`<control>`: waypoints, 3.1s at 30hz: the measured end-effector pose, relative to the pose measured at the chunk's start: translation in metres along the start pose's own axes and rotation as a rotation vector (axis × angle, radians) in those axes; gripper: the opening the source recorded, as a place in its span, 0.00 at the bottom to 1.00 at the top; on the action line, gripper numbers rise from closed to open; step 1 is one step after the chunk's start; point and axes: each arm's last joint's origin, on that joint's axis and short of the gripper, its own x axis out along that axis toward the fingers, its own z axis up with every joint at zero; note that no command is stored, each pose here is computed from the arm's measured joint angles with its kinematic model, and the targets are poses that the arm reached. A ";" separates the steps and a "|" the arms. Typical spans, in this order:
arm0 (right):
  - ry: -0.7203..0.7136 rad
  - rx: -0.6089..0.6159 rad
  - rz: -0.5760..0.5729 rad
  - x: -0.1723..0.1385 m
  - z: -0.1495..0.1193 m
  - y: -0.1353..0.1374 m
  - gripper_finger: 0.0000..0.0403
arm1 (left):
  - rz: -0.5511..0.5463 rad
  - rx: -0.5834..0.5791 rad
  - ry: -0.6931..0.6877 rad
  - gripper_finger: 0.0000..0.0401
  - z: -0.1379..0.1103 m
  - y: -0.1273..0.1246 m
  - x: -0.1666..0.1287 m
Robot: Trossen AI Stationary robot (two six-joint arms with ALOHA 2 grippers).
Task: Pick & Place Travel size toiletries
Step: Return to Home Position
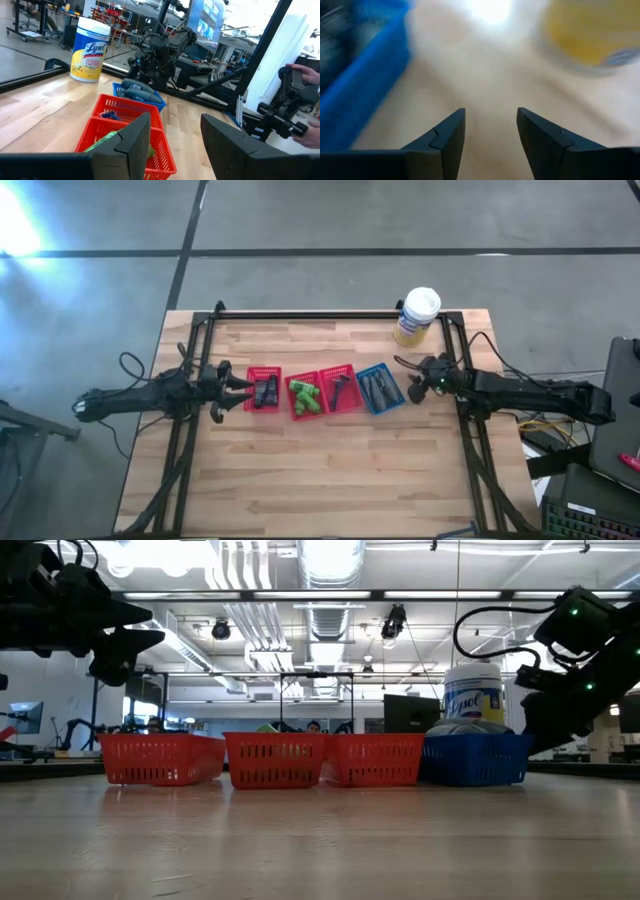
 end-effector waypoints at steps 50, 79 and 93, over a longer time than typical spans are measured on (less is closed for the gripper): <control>-0.609 -0.125 1.030 -0.065 0.017 0.025 0.27 | 0.002 0.000 0.005 0.45 0.000 0.000 0.000; -0.599 -0.107 1.035 -0.065 0.017 0.025 0.12 | 0.002 0.000 0.004 0.45 0.000 0.000 0.000; -0.600 -0.106 1.033 -0.065 0.017 0.025 0.24 | 0.002 0.000 0.004 0.45 0.000 0.000 0.000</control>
